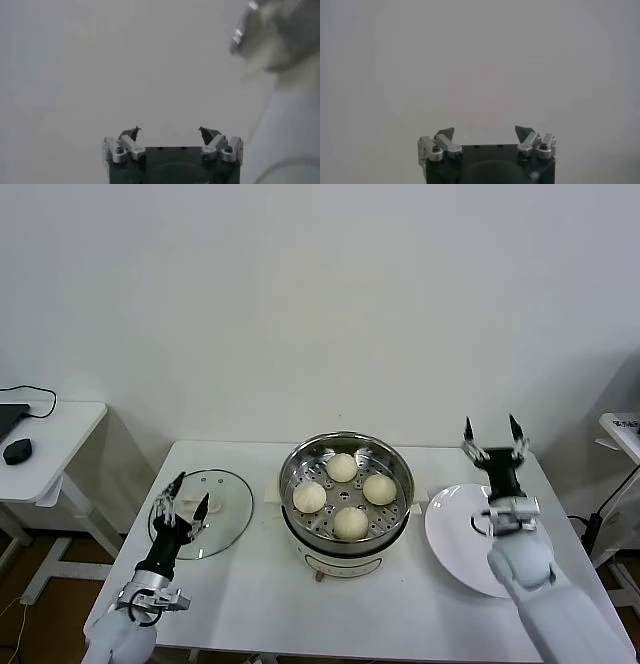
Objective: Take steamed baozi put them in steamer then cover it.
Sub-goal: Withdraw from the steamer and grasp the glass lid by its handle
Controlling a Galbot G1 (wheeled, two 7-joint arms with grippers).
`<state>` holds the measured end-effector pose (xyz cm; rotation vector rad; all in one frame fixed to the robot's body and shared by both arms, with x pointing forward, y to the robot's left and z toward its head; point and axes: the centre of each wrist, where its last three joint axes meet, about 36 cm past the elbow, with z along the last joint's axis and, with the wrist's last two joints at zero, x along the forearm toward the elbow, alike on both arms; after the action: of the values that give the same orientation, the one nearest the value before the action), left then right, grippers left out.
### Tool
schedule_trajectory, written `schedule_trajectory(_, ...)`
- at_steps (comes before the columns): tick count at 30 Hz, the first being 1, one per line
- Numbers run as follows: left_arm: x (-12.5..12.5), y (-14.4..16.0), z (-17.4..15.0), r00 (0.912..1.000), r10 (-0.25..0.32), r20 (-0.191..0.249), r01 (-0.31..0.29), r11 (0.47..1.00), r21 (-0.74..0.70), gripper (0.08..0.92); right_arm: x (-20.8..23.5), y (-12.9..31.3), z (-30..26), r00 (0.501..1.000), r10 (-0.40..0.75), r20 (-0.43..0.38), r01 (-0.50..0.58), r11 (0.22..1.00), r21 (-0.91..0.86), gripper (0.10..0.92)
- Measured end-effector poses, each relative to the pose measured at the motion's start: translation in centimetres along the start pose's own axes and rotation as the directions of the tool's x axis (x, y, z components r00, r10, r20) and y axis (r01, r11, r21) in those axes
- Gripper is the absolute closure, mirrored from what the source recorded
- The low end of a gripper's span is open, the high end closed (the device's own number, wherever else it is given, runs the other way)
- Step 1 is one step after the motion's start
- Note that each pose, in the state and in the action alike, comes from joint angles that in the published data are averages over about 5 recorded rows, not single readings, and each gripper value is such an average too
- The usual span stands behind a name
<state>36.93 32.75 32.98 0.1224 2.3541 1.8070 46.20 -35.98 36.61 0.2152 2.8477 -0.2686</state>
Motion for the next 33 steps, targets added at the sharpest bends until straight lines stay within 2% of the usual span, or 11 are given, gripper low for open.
schedule_trajectory(6,-0.6,-2.2,2.5,0.9965,0.075,-0.037,-0.081,0.981,-0.177,0.177,3.5,-0.6,1.6,0.998,0.047,-0.045,-0.047,0.999,0.004,0.200)
schedule_trajectory(13,-1.2,-4.2,4.3,0.9904,0.110,-0.084,-0.129,0.951,-0.280,0.177,6.1,-0.7,3.0,0.994,0.076,-0.081,-0.074,0.997,0.017,0.200)
schedule_trajectory(17,-1.6,-5.2,4.8,0.9884,0.114,-0.100,-0.140,0.941,-0.308,0.177,7.1,-0.8,3.6,0.992,0.085,-0.092,-0.083,0.996,0.025,0.200)
schedule_trajectory(24,-2.6,-6.9,5.1,0.9879,0.115,-0.104,-0.143,0.933,-0.329,0.177,8.1,-1.3,4.0,0.991,0.088,-0.099,-0.084,0.995,0.045,0.200)
schedule_trajectory(33,-4.2,-7.5,5.2,0.9900,0.095,-0.104,-0.126,0.930,-0.345,0.177,9.1,-1.2,4.5,0.991,0.077,-0.108,-0.071,0.996,0.058,0.200)
